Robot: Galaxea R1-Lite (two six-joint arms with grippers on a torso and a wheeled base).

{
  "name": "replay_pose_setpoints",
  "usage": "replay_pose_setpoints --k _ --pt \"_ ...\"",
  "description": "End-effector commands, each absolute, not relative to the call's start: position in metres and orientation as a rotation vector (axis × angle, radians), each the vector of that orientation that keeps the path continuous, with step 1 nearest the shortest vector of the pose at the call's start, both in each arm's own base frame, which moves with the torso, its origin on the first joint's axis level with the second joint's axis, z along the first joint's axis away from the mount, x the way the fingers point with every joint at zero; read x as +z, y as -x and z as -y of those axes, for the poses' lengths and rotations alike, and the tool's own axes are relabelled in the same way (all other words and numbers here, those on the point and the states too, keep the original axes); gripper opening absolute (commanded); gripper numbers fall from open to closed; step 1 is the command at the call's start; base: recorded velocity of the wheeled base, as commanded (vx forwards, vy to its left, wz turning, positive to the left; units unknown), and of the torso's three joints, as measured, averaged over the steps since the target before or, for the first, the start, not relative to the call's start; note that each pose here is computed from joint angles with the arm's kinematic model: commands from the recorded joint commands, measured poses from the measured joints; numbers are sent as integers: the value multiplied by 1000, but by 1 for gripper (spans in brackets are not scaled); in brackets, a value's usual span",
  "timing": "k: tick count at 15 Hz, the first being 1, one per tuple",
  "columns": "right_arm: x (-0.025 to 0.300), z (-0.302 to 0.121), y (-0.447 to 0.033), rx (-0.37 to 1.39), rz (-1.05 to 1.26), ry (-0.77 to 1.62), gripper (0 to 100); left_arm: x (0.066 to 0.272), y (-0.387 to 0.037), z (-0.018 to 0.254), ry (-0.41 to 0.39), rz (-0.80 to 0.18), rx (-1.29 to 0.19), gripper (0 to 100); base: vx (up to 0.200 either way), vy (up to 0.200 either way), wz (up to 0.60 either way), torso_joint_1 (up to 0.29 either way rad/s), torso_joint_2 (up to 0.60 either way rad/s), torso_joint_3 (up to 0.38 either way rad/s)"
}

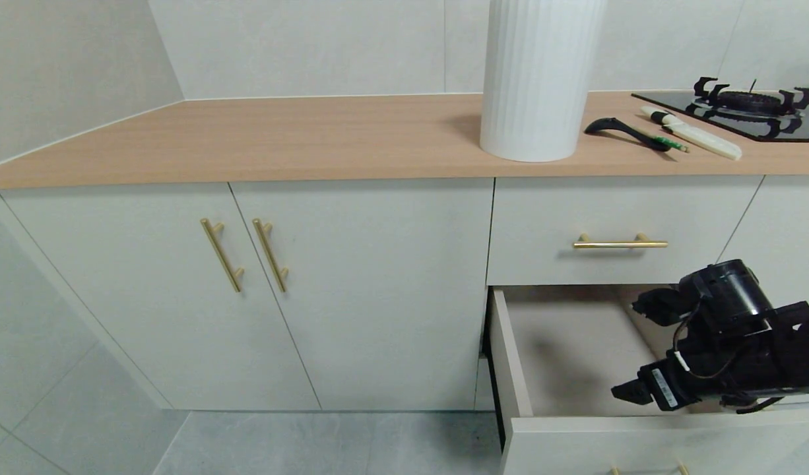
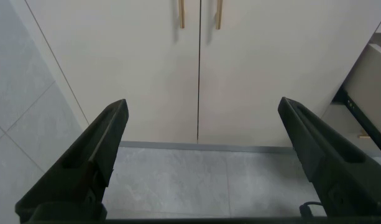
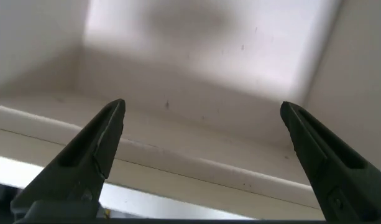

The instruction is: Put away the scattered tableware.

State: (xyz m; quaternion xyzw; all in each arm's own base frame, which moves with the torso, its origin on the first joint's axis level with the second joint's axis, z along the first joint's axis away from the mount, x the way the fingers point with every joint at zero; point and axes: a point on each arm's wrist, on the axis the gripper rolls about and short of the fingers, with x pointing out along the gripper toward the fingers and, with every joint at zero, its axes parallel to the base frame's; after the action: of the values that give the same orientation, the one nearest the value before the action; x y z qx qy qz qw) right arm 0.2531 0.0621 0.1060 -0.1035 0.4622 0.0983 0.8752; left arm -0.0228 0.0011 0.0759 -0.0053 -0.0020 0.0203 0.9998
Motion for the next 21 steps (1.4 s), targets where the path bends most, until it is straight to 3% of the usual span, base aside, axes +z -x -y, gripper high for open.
replay_pose_setpoints --k 1,21 --pt "100 -65 -251 215 -1023 237 100 76 23 -1 11 5 41 100 0 0 0 0 0 0" --pt "105 -73 -210 323 -1371 400 100 76 23 -1 11 5 41 100 0 0 0 0 0 0"
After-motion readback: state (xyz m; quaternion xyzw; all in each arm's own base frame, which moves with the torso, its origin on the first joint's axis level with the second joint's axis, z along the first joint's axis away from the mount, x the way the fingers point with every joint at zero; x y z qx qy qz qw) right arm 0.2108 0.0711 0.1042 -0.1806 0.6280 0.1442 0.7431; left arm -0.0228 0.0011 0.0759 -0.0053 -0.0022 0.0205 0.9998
